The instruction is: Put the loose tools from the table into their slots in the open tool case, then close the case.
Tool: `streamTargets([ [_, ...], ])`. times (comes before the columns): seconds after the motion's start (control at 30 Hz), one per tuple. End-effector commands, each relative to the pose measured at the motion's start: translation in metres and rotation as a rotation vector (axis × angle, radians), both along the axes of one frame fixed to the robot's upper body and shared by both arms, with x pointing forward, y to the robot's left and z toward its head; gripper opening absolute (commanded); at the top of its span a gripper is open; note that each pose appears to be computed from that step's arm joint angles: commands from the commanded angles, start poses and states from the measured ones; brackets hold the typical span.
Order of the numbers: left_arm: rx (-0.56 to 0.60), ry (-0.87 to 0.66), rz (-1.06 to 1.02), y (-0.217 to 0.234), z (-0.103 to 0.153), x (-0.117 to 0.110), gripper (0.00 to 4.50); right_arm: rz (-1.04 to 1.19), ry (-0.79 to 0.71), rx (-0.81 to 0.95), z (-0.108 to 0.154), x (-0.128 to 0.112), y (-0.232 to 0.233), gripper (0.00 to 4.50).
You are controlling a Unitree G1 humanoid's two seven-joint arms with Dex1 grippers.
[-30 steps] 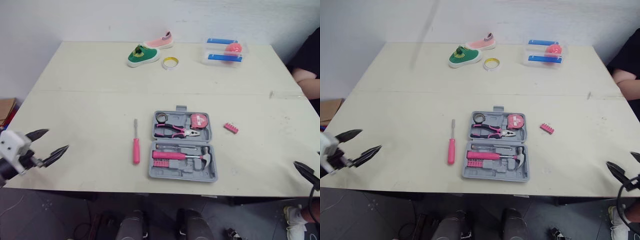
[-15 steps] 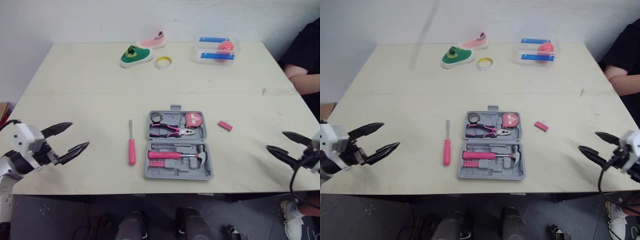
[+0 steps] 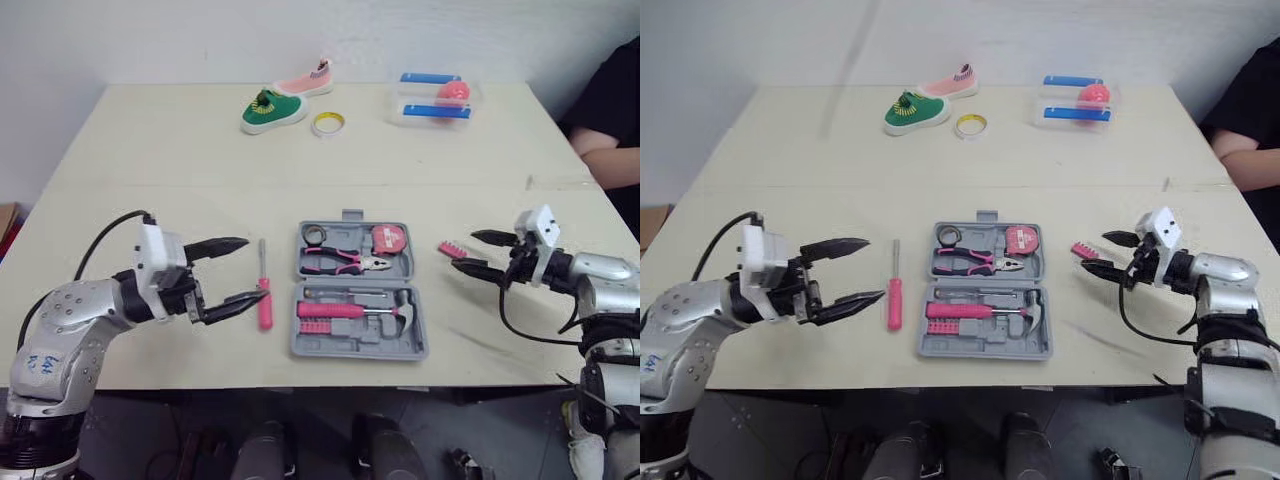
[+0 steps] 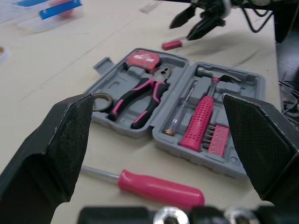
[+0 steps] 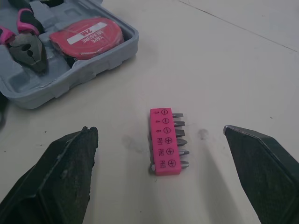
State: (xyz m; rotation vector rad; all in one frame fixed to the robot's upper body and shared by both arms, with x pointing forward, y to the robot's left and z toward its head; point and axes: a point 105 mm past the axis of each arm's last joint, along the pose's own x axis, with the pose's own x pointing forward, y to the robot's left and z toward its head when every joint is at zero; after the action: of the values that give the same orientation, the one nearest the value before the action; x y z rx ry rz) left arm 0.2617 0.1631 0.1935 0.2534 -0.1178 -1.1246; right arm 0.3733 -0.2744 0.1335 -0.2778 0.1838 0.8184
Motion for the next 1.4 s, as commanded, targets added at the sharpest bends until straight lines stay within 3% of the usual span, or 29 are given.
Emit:
streamTargets([
  [0.03,0.008,-0.027,-0.011,-0.001,0.006,-0.005,4.42,0.008,0.019,-0.066,-0.005,0.002,0.0,4.5],
  [0.5,0.029,-0.007,-0.023,-0.002,0.003,-0.013,4.42,-0.018,0.069,-0.079,-0.022,0.006,0.006,4.5],
  [0.6,0.042,0.007,-0.033,-0.001,0.003,-0.015,4.5,-0.035,0.077,-0.065,-0.025,0.005,0.004,3.69],
  [0.77,0.064,0.039,-0.057,0.001,0.002,-0.02,4.5,-0.06,0.093,-0.053,-0.029,0.003,-0.001,1.37],
  [0.83,0.071,0.054,-0.07,0.001,0.002,-0.022,4.5,-0.062,0.093,-0.052,-0.03,0.003,-0.001,0.74],
  [0.93,0.075,0.072,-0.098,-0.002,0.002,-0.024,4.5,-0.055,0.057,-0.016,-0.026,0.003,0.002,0.74],
  [1.27,0.071,0.03,-0.15,-0.017,0.005,-0.02,4.5,0.193,-0.059,0.004,0.026,-0.004,0.02,0.74],
  [1.4,0.077,0.009,-0.174,-0.023,-0.003,-0.017,4.5,0.366,-0.022,0.001,0.063,-0.031,0.052,0.74],
])
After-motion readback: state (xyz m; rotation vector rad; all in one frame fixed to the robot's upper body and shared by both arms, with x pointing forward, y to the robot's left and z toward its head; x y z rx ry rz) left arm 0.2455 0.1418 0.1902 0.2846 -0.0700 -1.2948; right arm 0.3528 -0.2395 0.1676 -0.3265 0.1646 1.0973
